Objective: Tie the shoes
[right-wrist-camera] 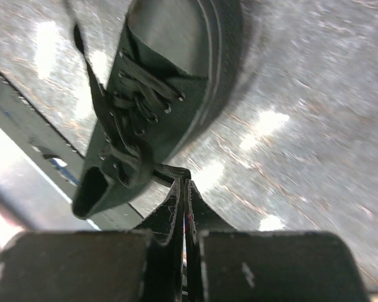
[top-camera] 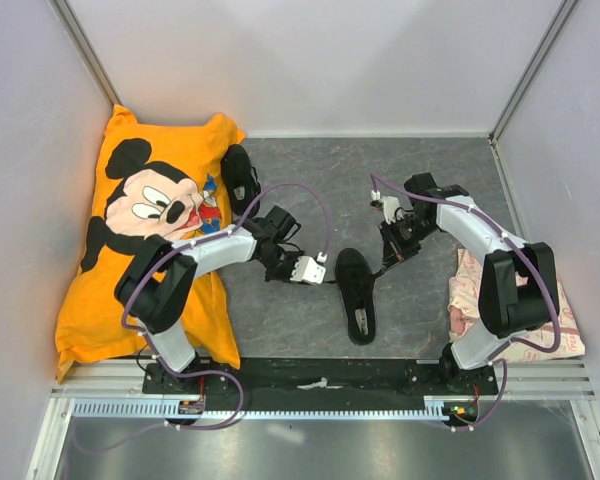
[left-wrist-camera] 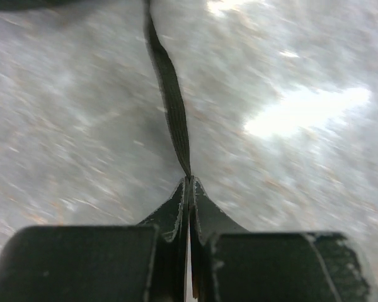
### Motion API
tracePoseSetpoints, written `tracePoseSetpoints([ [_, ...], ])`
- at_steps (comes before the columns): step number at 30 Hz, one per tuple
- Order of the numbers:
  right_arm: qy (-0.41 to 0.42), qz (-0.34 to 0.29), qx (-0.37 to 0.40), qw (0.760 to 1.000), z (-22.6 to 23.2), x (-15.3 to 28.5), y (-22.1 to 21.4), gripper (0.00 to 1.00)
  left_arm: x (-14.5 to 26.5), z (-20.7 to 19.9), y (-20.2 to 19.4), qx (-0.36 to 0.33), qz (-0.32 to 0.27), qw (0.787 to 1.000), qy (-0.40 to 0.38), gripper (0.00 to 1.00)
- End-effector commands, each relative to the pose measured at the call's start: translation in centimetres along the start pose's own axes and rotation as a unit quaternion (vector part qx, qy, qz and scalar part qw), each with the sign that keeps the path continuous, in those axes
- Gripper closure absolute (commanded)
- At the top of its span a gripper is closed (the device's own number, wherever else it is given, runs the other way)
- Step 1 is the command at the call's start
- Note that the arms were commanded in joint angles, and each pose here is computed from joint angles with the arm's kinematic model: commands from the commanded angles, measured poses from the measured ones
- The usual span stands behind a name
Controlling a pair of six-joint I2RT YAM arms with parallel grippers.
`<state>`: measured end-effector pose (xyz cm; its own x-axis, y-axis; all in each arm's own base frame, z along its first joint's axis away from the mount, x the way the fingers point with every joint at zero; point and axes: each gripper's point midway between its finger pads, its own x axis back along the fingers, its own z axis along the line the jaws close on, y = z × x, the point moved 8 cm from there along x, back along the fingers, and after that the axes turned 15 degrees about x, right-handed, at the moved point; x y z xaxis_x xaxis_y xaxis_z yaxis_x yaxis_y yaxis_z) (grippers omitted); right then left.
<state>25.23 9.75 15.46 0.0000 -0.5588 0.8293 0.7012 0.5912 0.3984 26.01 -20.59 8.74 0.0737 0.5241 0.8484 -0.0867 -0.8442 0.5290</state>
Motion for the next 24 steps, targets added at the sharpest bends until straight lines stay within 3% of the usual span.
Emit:
tracePoseSetpoints([
  [1, -0.046, 0.009, 0.045, 0.998, 0.2, 1.7, -0.3, 1.0, 2.0, -1.9, -0.2, 0.0, -0.004, 1.0, 0.008, 0.98],
  [13, -0.111, 0.049, 0.061, 0.991, -1.0, 1.9, -1.8, 1.0, 5.4, -6.9, -2.1, -0.004, -0.007, 1.0, 0.016, 0.98],
  [24, -0.213, 0.047, 0.049, 0.975, -2.8, 2.6, -1.2, 1.0, 6.8, -8.1, -1.4, 0.001, -0.026, 1.0, 0.014, 0.98],
])
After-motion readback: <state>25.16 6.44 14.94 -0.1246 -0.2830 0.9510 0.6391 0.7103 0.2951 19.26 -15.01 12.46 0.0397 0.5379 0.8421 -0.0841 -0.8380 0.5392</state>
